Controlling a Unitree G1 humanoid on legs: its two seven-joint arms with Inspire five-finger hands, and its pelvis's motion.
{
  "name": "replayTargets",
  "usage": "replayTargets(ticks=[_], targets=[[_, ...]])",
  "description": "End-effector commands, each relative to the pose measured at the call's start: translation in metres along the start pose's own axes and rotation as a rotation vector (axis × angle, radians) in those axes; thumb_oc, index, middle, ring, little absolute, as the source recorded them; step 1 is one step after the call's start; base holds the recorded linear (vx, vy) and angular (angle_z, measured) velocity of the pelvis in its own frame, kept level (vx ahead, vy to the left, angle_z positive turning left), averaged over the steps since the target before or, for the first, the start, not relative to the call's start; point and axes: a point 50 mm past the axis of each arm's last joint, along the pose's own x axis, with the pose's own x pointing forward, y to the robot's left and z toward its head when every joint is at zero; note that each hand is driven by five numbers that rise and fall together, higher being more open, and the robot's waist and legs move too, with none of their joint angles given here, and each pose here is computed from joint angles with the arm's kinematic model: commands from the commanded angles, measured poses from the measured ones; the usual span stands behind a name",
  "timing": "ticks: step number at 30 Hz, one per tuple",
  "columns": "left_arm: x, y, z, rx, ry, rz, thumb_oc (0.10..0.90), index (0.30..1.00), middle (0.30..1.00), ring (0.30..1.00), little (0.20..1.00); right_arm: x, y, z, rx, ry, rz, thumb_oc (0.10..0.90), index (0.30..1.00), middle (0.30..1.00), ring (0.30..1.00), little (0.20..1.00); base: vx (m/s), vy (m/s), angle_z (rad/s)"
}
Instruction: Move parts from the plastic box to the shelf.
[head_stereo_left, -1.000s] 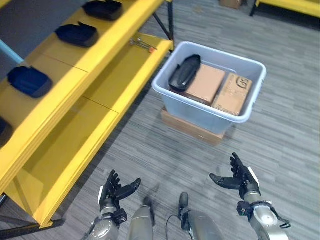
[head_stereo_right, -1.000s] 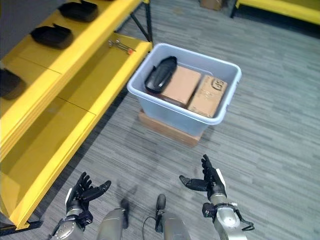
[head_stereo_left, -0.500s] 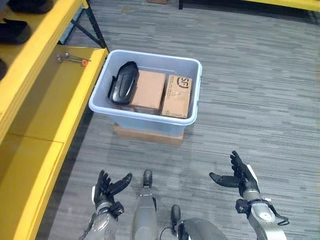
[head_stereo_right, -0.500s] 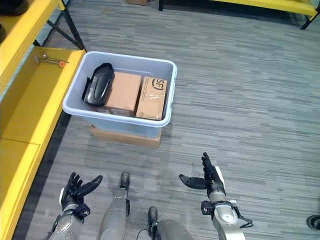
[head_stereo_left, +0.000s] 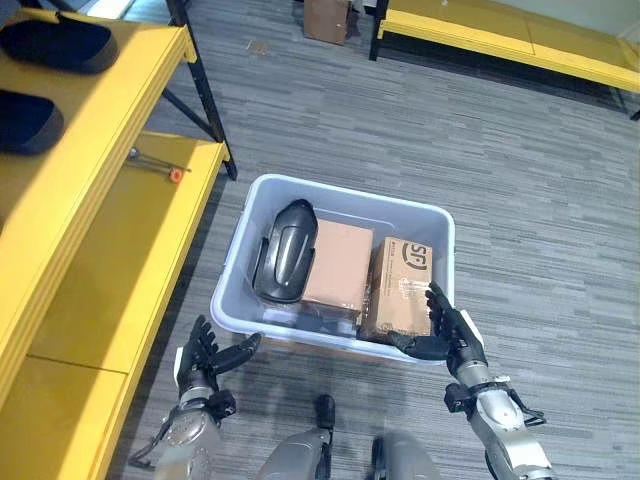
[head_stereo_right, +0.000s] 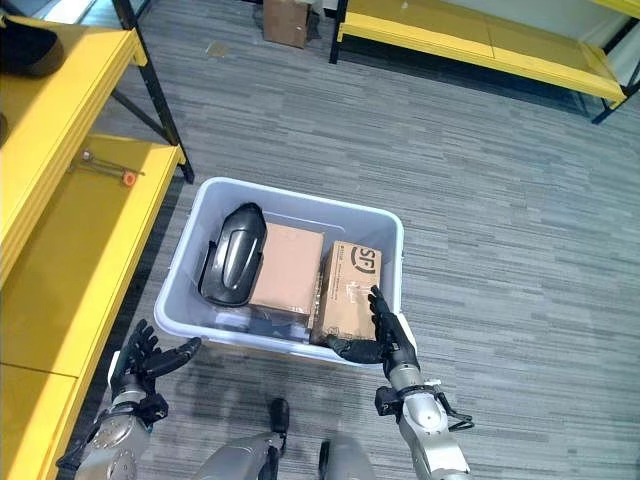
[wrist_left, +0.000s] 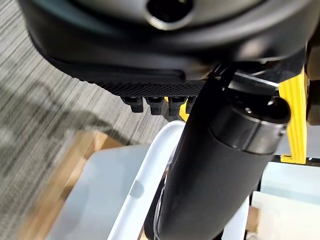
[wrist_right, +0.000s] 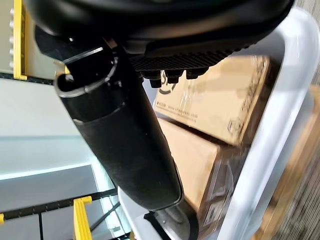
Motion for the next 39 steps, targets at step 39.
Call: replayTargets(ticks=[39], targets=[[-0.017, -0.001, -0.001, -0.033, -0.043, -0.066, 0.9, 1.0, 1.0, 1.0, 1.0, -0.011, -0.024, 0.008, -0.051, -0.058, -0.05, 0.9, 1.0, 1.0, 1.0, 1.0, 0.04, -0.017, -0.02]])
